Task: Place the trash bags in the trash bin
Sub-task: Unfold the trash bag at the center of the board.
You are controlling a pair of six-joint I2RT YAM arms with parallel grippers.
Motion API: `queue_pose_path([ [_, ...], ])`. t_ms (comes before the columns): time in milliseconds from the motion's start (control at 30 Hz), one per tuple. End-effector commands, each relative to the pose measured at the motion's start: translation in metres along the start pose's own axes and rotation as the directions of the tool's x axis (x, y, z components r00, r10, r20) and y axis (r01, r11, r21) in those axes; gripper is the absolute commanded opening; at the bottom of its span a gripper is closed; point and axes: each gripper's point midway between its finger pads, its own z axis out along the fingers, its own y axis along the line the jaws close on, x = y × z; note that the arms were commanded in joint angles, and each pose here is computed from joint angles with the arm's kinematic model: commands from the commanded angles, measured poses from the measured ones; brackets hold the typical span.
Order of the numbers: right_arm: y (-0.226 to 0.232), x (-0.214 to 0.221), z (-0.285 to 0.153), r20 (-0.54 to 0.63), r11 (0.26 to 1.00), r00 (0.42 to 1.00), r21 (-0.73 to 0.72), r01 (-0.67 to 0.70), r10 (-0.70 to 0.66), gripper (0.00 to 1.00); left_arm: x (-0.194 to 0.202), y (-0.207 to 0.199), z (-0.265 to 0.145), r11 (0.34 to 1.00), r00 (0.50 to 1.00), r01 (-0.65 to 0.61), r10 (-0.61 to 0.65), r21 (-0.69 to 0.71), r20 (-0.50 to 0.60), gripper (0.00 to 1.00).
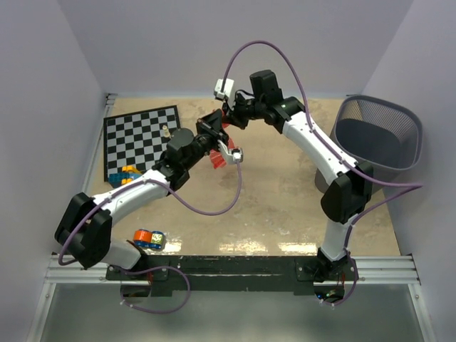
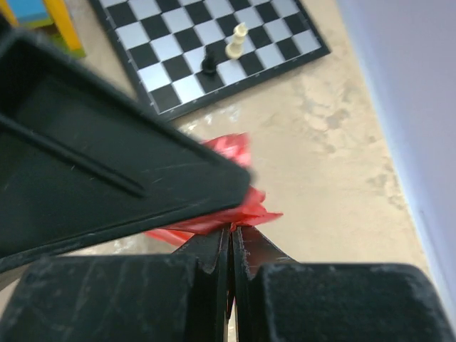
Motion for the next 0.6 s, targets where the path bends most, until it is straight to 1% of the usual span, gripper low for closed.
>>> queue_pose_path([
  [0, 0.028, -0.025, -0.01, 0.057, 0.998, 0.998, -0.064, 0.027, -0.024, 0.0, 0.008, 0.066, 0.005, 0.985, 1.0, -0.01, 0.005, -0.172, -0.03, 0.0],
  [133, 0.037, -0.044, -0.029, 0.1, 0.997, 0.995, -0.08, 0.023, -0.015, 0.0, 0.03, 0.054, 0.01, 0.988, 0.996, -0.018, 0.004, -0.152, -0.09, 0.0],
  [233, 0.019, -0.064, -0.042, 0.159, 1.0, 0.987, -0.013, 0.028, -0.026, 0.0, 0.03, 0.033, 0.004, 0.995, 0.996, -0.01, 0.002, -0.095, -0.084, 0.0],
  [300, 0.0, -0.069, -0.042, 0.173, 0.999, 0.985, 0.05, 0.021, -0.029, 0.0, 0.015, 0.024, -0.002, 0.998, 0.999, -0.003, 0.001, -0.066, -0.039, 0.0],
  [333, -0.008, -0.065, -0.039, 0.165, 0.997, 0.986, 0.079, 0.013, -0.026, 0.0, 0.006, 0.024, -0.006, 0.998, 1.0, -0.005, 0.004, -0.063, -0.011, 0.0],
  [433, -0.008, -0.038, -0.022, 0.109, 0.998, 0.994, 0.068, 0.011, -0.018, 0.0, -0.013, 0.035, -0.012, 0.995, 0.999, -0.009, 0.014, -0.095, 0.05, 0.0],
  [500, 0.004, -0.021, -0.014, 0.08, 0.999, 0.997, 0.031, -0.007, 0.005, 0.0, -0.016, 0.05, -0.011, 0.99, 0.998, -0.018, 0.026, -0.138, 0.057, 0.0],
  [567, 0.014, -0.016, -0.014, 0.071, 1.0, 0.997, 0.008, -0.005, 0.004, 0.0, -0.011, 0.064, -0.006, 0.986, 0.999, -0.016, 0.022, -0.167, 0.03, 0.0],
])
